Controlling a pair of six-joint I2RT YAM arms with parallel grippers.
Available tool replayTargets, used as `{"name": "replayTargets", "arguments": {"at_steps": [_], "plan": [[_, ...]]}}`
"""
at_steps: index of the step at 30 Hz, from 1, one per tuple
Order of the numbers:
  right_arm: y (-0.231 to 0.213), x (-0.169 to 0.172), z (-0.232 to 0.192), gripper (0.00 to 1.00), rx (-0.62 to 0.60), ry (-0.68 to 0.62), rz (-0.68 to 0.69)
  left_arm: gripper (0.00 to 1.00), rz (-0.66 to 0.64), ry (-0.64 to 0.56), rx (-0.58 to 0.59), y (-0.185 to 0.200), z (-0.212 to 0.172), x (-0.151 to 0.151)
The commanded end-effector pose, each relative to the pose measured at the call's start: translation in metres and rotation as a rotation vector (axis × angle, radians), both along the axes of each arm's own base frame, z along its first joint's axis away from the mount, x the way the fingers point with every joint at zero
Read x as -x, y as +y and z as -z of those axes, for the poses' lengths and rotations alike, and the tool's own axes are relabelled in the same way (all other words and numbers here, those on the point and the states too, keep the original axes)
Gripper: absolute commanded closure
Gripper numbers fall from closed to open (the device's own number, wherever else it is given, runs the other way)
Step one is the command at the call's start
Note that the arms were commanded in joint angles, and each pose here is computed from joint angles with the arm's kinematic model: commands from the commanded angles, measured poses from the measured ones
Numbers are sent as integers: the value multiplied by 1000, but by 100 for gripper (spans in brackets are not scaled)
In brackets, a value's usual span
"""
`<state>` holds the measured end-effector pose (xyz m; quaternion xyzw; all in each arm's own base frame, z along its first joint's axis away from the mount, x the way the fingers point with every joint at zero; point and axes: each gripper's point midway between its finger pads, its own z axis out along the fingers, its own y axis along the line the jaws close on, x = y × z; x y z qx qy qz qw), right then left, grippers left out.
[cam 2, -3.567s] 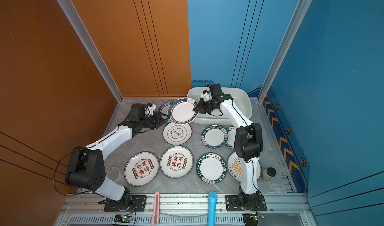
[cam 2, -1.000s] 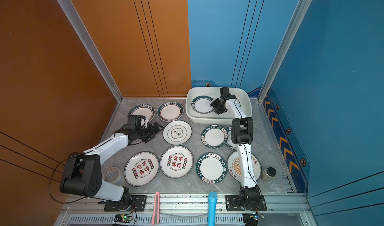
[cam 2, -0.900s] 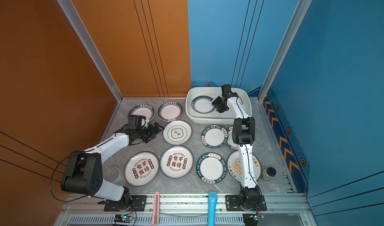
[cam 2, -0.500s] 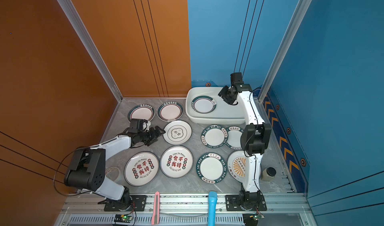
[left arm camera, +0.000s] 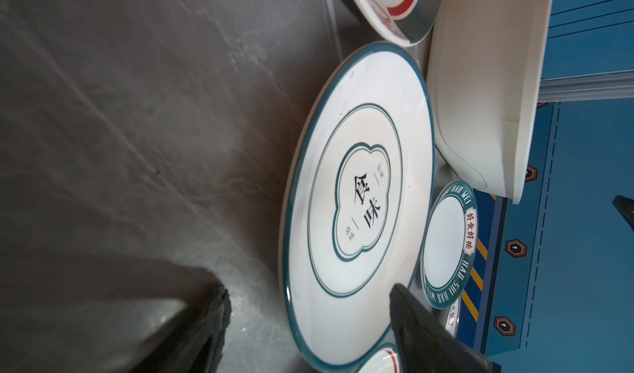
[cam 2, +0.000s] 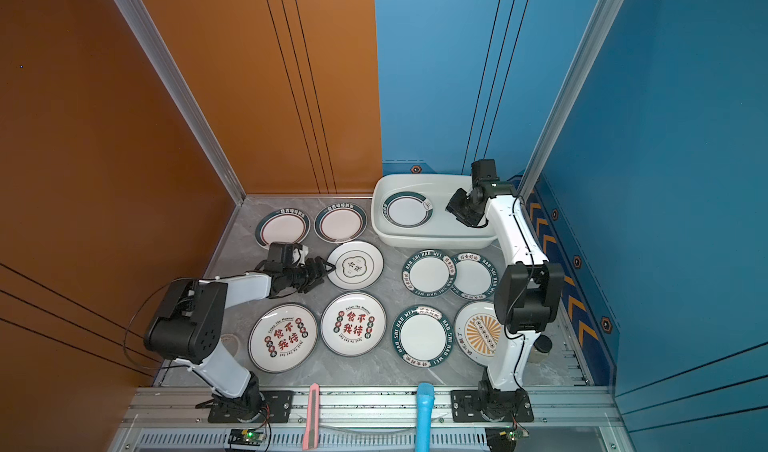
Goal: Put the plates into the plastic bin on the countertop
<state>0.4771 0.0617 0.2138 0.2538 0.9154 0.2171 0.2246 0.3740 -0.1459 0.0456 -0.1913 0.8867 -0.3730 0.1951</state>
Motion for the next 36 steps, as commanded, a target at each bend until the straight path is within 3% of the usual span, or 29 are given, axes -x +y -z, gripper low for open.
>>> {"name": "replayTargets", "arguments": {"at_steps": [1,13,24,28,36], "plan": [[-3,14,-10,53,15,-23,-8,30,6,94,-12,-3,30,12],[-5,28,-4,55,8,-14,-18,61,39,141,-45,-10,55,22],[-4,33,-1,55,0,-9,-33,77,43,143,-63,-11,57,26],[-3,34,-3,55,-1,-12,-38,88,39,137,-55,-12,54,24],[-3,44,0,55,0,-8,-43,97,45,122,-24,-18,43,17]]}}
